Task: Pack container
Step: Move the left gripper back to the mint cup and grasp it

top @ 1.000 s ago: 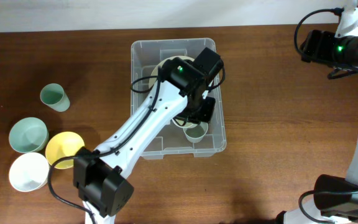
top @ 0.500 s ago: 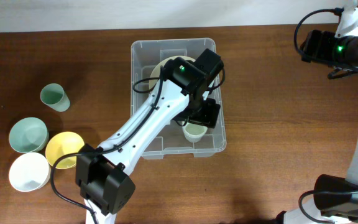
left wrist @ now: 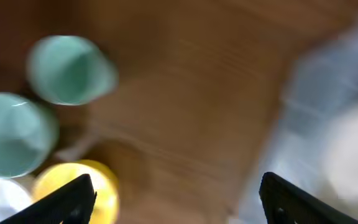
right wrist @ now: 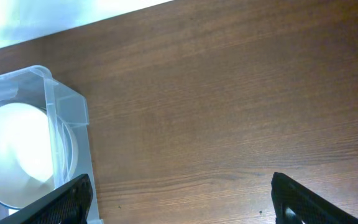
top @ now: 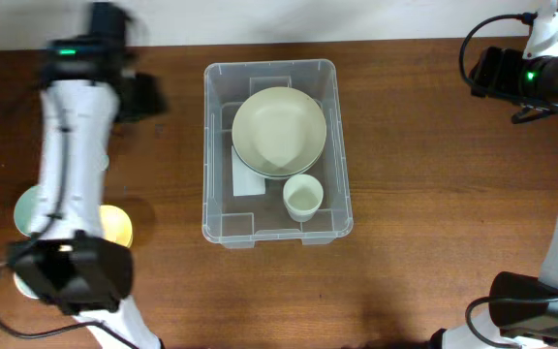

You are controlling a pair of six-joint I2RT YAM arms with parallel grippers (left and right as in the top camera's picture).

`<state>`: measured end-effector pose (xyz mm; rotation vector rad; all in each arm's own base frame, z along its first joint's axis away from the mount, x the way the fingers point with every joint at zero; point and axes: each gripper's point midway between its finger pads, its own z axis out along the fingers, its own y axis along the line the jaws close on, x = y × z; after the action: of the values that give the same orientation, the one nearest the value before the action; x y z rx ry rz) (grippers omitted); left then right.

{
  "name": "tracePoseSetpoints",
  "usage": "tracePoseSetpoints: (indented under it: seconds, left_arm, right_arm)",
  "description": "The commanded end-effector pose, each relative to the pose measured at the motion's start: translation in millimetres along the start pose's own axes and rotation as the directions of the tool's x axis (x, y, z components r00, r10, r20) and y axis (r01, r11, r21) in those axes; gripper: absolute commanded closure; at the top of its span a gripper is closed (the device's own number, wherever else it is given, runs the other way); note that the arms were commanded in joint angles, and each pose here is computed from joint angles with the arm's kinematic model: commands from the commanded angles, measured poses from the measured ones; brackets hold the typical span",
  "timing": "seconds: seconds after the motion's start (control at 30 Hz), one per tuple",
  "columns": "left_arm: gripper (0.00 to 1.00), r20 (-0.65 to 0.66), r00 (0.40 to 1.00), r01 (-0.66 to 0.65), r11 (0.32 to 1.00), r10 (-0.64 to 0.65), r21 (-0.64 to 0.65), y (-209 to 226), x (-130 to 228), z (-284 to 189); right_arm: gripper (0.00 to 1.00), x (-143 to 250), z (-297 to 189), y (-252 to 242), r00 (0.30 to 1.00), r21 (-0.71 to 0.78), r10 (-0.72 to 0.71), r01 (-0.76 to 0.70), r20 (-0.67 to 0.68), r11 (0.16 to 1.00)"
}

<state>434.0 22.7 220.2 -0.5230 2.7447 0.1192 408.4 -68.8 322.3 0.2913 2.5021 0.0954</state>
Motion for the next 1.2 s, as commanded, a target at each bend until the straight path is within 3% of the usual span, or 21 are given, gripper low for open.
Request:
tracePoseSetpoints:
  seconds: [0.0, 0.37, 0.43, 0.53, 0.6, 0.67, 0.7, 0.73, 0.97, 1.17]
  left_arm:
    - [0.14, -0.083, 0.992, 0.097, 0.995, -0.097, -0.007, 49, -14, 44]
    - [0.15, -0.327, 0.934, 0.141, 0.989, -0.145, -0.034, 71, 13, 167]
    - [0.22, -0.339, 0.93, 0.14, 0.989, -0.145, -0.038, 71, 16, 180]
    - [0.44, -0.341, 0.929, 0.14, 0.989, -0.145, -0.039, 71, 16, 183]
    - [0.58, -0.333, 0.932, 0.137, 0.99, -0.144, -0.043, 71, 14, 180]
    - [0.79, -0.326, 0.934, 0.136, 0.99, -0.143, -0.045, 72, 11, 175]
    - [0.96, -0.325, 0.935, 0.137, 0.99, -0.144, -0.045, 72, 10, 172]
    - [1.0, -0.323, 0.935, 0.137, 0.99, -0.144, -0.044, 72, 10, 168]
    - [0.99, -0.244, 0.965, 0.098, 0.995, -0.096, -0.003, 51, -7, 105]
    - [0.99, -0.06, 0.997, -0.05, 0.993, 0.056, 0.11, -19, -11, 1]
  right_arm:
    - [0.12, 1, 3, -4, 1.0, 0.012, 0.009, -0.009, -0.009, 1.0]
    - [0.12, 1, 3, -4, 1.0, 0.012, 0.009, -0.009, -0.009, 1.0]
    - [0.12, 1, 3, -4, 1.0, 0.012, 0.009, -0.009, -0.01, 1.0]
    - [0.12, 1, 3, -4, 1.0, 0.012, 0.009, -0.009, -0.01, 1.0]
    - [0.12, 1, 3, -4, 1.0, 0.012, 0.009, -0.009, -0.01, 1.0]
    - [0.12, 1, 3, -4, 1.0, 0.012, 0.009, -0.009, -0.009, 1.0]
    - [0.12, 1, 3, -4, 1.0, 0.012, 0.009, -0.009, -0.009, 1.0]
    - [0.12, 1, 3, -4, 1.0, 0.012, 0.009, -0.009, -0.009, 1.0]
    - [0.12, 0, 3, -4, 1.0, 0.012, 0.009, -0.008, -0.006, 1.0]
    - [0.12, 0, 3, -4, 1.0, 0.012, 0.009, -0.008, -0.005, 1.0]
